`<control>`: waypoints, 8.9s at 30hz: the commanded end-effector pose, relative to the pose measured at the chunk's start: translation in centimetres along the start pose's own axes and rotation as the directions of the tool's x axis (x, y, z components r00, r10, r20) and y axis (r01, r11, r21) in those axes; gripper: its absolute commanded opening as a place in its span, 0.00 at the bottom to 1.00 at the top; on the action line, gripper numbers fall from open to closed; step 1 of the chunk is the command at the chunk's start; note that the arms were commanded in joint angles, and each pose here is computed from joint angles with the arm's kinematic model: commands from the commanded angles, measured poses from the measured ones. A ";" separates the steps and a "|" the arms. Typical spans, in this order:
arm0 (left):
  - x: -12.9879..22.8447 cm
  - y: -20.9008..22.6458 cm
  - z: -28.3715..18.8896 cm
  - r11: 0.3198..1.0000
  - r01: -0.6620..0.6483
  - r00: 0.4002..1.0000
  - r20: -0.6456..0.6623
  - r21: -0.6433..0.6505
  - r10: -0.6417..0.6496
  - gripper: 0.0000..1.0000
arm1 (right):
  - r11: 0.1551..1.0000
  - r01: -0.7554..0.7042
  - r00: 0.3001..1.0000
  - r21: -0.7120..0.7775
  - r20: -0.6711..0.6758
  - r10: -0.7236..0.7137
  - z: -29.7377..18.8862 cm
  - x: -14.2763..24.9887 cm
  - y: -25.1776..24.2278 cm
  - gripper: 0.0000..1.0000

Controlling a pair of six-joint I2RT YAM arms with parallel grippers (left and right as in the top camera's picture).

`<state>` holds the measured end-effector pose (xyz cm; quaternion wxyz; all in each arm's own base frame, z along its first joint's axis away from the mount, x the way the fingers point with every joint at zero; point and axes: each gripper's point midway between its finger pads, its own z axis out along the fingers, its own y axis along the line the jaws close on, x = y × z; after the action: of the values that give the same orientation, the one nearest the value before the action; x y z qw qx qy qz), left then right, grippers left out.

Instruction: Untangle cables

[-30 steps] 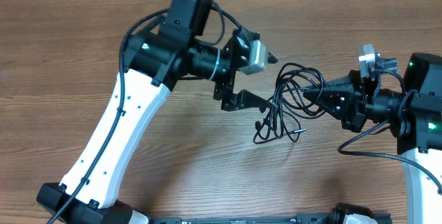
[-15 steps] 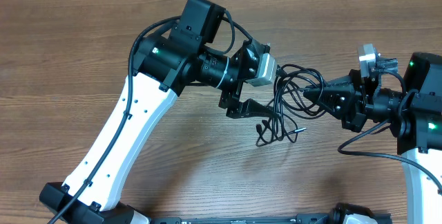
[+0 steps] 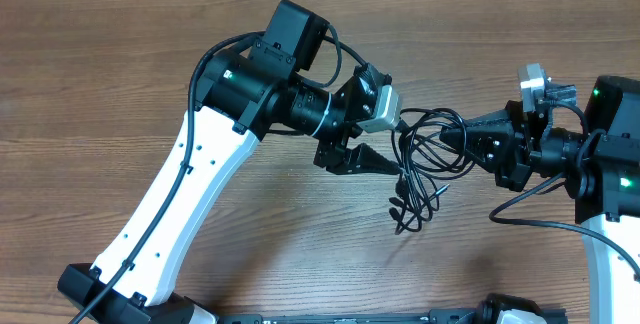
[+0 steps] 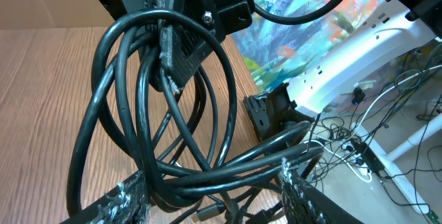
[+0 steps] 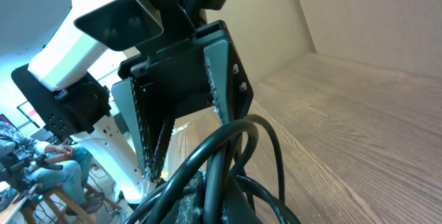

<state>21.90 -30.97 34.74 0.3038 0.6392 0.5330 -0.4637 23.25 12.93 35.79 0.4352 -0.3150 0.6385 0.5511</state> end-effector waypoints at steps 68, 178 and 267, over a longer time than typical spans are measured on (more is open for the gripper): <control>-1.3 0.7 1.2 0.958 -0.278 0.960 -0.057 -0.063 0.275 0.04 | 0.751 -0.430 0.898 0.501 0.151 0.414 -2.7 0.6 -8.1 1.00; -4.5 9.8 -4.5 0.881 0.299 0.949 0.213 -0.367 -0.234 0.55 | 0.451 -0.792 0.606 0.412 0.441 0.662 -2.0 -0.5 -9.7 0.04; -2.1 10.1 5.2 0.791 0.188 0.969 -0.022 -0.583 -0.247 0.05 | -0.007 -0.998 -0.034 -0.056 0.503 0.864 -0.8 -4.0 -8.0 0.04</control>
<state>29.40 -38.88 33.41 0.3905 0.4767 0.7314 -0.2922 32.71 9.42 34.72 0.1046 0.4414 0.6442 0.6158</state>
